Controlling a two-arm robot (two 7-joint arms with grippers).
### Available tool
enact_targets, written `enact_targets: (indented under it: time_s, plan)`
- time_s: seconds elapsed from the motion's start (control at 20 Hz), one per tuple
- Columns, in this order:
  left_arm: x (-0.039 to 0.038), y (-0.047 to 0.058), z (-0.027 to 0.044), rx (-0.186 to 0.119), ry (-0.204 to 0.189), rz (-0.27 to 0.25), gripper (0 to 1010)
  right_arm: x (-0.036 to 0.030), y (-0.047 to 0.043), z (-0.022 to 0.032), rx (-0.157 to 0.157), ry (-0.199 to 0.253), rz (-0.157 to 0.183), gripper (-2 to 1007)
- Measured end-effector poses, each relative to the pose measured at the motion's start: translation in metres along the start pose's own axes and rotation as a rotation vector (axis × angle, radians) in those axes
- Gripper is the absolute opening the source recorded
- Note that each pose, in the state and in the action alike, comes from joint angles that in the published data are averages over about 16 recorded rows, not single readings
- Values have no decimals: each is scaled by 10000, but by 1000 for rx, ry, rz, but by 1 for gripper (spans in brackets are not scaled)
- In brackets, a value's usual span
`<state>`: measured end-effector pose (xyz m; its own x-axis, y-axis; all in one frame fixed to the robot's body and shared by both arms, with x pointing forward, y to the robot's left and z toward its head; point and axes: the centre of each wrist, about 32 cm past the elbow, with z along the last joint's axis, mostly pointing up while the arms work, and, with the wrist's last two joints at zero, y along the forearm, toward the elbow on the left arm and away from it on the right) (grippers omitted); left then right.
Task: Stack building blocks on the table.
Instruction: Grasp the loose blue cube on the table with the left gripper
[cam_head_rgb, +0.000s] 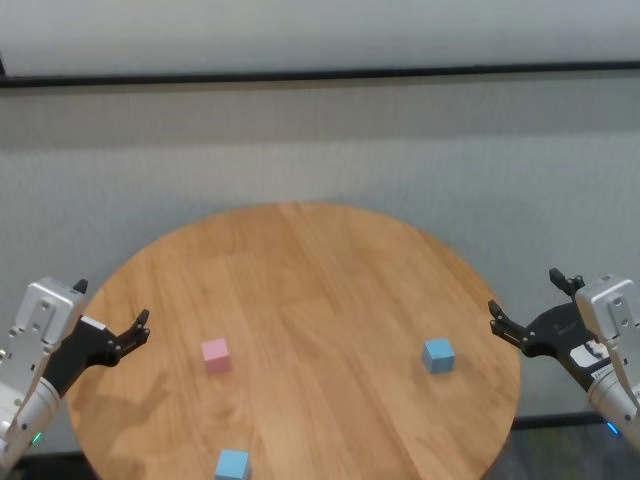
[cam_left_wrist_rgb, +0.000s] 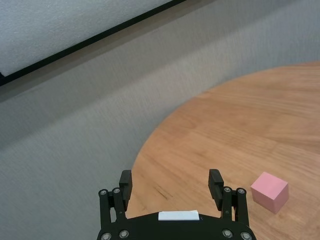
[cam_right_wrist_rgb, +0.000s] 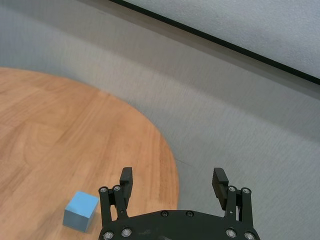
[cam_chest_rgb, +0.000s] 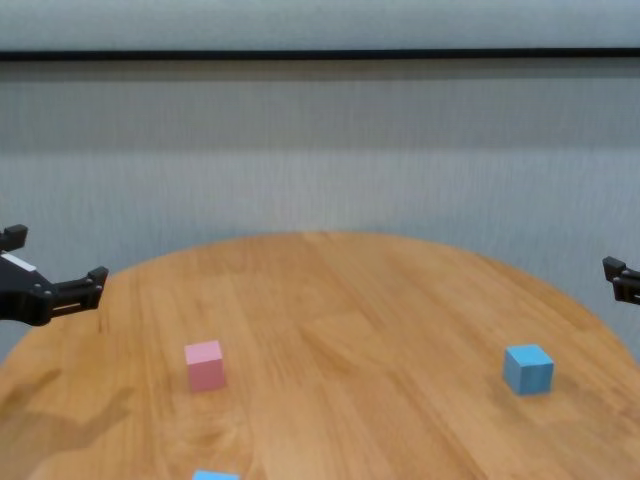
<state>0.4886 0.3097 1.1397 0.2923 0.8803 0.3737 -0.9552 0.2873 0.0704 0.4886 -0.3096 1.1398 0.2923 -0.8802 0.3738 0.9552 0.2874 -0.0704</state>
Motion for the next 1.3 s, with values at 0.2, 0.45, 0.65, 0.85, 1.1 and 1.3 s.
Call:
enact_targets:
  time_s: [0.2, 0.45, 0.65, 0.85, 1.1, 1.3]
  plan:
    - [1, 0, 1, -1, 0, -3, 1000, 0, 0, 0, 0, 0, 0, 1005]
    - [42, 16, 32, -21, 4, -37, 1000, 0, 0, 0, 0, 0, 0, 1005]
    - [107, 51, 78, -55, 17, -95, 1000, 0, 0, 0, 0, 0, 0, 1005]
    - [204, 119, 132, -100, 45, -191, 1000, 0, 0, 0, 0, 0, 0, 1005]
    - [332, 230, 182, -159, 90, -339, 1000, 0, 0, 0, 0, 0, 0, 1004]
    - [397, 301, 181, -193, 123, -458, 1000, 0, 0, 0, 0, 0, 0, 1005]
